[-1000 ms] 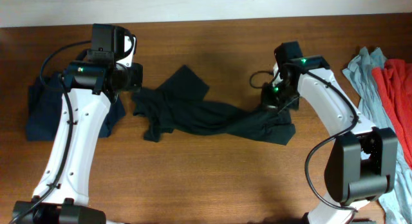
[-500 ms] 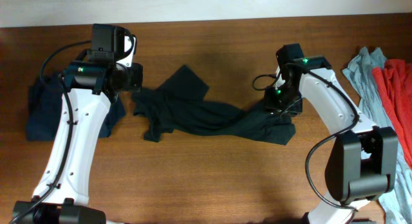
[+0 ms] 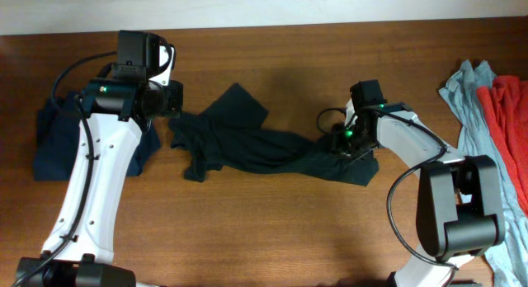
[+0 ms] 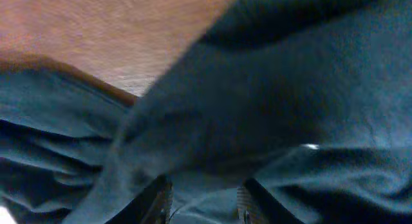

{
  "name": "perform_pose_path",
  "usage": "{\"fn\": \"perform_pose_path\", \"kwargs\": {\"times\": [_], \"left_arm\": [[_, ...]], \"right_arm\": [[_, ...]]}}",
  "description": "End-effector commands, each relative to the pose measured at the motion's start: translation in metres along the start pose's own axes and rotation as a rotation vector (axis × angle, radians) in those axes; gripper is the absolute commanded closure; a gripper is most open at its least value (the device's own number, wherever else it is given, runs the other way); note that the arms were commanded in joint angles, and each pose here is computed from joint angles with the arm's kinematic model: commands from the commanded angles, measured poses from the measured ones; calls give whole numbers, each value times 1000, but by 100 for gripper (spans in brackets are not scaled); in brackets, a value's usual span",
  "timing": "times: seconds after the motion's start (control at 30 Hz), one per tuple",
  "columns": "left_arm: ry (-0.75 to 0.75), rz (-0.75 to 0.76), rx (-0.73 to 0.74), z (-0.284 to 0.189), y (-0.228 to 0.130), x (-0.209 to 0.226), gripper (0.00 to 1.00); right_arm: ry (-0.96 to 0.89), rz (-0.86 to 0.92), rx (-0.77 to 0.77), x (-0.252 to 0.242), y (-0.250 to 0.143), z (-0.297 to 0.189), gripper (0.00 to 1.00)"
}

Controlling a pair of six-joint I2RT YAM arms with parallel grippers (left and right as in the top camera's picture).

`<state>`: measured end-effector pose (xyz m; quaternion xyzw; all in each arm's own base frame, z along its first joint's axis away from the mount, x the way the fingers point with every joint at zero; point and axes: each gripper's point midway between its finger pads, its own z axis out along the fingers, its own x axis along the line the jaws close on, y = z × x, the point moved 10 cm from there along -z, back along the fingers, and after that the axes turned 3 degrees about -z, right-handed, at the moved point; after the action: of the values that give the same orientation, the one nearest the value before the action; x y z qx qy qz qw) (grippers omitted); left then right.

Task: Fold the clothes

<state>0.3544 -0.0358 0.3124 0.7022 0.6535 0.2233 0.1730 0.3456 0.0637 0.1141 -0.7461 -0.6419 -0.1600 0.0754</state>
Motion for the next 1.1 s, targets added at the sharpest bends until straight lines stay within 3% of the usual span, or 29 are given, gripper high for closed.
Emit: {"fn": "perform_pose_path", "kwargs": {"times": [0.0, 0.2, 0.33, 0.57, 0.7, 0.83, 1.07], "left_arm": [[-5, 7, -12, -3, 1, 1, 88], [-6, 7, -12, -3, 1, 1, 87], [-6, 7, -11, -3, 1, 1, 88], [-20, 8, -6, -3, 0, 0, 88], [-20, 12, -8, -3, 1, 0, 87], [-20, 10, -23, -3, 3, 0, 87], [-21, 9, -33, -3, 4, 0, 87]], "right_arm": [[60, 6, -3, 3, 2, 1, 61], [58, -9, -49, 4, 8, 1, 59], [30, -21, -100, 3, 15, 0, 32], [-53, 15, -106, -14, 16, -4, 22], [-19, 79, -109, -53, 23, -19, 22], [83, 128, -112, -75, 25, -29, 29], [118, 51, -96, -53, 23, -22, 34]]}}
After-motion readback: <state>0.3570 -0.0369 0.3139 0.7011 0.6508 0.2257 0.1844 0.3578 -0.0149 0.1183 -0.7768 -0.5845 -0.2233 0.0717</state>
